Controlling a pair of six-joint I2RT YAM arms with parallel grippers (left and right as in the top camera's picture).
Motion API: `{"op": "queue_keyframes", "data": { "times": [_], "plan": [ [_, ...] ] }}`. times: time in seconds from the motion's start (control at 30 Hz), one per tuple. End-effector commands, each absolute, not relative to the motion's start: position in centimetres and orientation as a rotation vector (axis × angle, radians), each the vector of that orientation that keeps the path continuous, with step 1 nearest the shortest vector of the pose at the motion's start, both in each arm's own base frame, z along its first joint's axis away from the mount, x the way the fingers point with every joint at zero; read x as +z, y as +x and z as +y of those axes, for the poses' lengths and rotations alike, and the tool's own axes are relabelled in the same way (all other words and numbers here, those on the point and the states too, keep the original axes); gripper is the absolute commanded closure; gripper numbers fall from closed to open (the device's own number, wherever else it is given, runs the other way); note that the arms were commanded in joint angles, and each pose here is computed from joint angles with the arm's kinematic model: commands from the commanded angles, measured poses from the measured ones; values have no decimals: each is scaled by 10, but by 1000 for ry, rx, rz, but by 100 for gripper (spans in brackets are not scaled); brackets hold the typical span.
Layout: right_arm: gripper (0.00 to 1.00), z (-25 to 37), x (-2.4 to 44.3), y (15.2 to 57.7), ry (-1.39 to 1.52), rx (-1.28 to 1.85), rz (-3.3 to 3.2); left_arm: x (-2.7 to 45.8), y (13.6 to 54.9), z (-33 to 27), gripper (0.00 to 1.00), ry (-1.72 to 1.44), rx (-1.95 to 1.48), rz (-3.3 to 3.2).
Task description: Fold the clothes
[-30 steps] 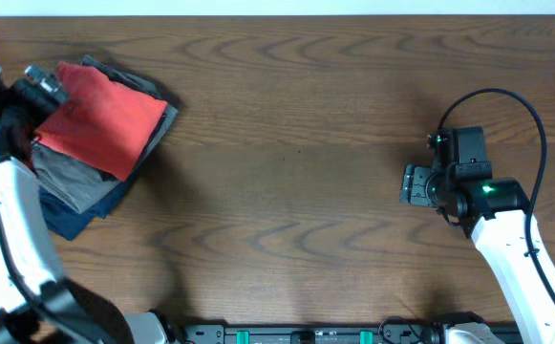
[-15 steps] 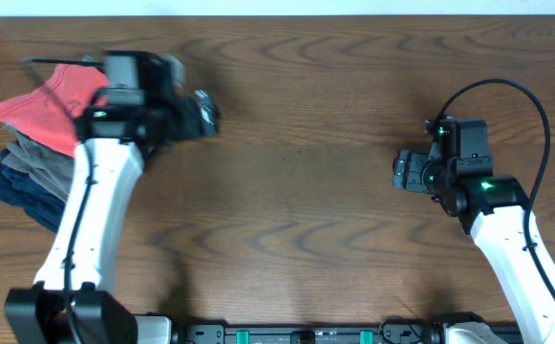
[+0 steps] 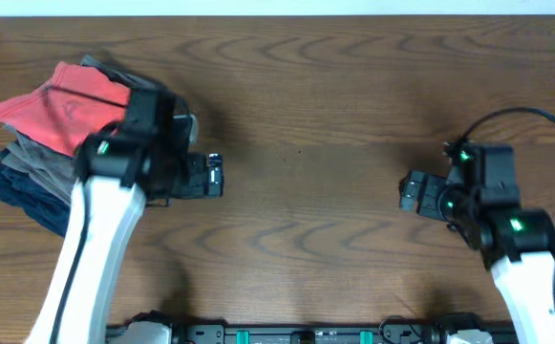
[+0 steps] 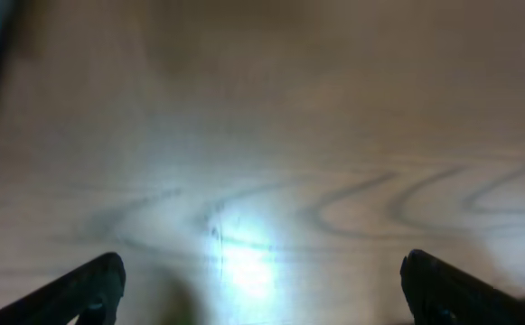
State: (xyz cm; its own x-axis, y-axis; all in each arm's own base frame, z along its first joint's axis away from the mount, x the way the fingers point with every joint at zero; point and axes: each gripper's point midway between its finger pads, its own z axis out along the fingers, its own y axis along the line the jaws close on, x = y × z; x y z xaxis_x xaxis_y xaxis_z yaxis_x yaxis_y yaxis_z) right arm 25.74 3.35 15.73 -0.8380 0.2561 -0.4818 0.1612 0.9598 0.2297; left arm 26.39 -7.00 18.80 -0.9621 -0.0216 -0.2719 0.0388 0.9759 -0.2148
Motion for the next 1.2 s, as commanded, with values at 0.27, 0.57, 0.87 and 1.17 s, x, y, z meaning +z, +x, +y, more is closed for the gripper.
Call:
{"op": "queue_keyframes", "data": {
  "times": [0.27, 0.57, 0.87, 1.17],
  "plan": [
    [1, -6, 229, 217, 375, 94, 2186, 255, 223, -43, 2, 62, -207, 2206],
    [1, -11, 208, 198, 392, 52, 2255, 221, 198, -38, 2, 61, -209, 2150],
    [1, -11, 206, 196, 392, 49, 2266, 194, 178, -35, 2, 60, -195, 2291],
    [1, -11, 206, 196, 392, 49, 2266, 193, 177, -35, 2, 60, -195, 2297]
  ]
}}
